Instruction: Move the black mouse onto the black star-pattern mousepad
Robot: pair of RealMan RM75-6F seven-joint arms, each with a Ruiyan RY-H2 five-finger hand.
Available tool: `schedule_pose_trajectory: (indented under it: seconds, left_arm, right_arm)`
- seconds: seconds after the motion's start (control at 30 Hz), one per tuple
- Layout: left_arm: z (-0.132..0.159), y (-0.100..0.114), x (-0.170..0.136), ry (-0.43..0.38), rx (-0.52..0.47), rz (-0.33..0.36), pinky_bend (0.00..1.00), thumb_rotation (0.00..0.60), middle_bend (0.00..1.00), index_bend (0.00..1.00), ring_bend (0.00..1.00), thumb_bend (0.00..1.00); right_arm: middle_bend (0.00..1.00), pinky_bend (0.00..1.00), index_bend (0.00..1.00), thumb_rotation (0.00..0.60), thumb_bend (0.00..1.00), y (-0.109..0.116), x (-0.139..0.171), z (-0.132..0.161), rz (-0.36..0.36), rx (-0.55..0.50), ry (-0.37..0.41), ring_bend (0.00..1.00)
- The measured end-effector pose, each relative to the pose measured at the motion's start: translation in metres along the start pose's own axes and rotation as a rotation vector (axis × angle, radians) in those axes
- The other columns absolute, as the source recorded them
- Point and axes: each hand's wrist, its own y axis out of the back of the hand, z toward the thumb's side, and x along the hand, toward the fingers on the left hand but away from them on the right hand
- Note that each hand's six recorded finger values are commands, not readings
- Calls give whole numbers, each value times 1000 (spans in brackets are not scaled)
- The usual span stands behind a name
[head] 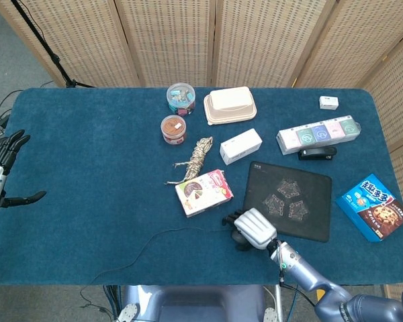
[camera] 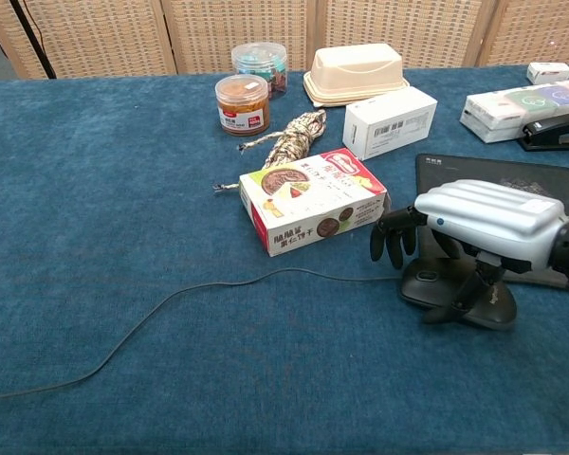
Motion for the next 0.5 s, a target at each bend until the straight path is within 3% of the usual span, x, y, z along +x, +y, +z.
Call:
schedule_pose_trajectory:
  seconds: [0.5]
  left_arm:
    - [2,-1,-1,-3,-1,-5,0,600,0,0,0,48]
  right_arm:
    - [460,615,364,600,251,26,10,6,-81,31,17,420]
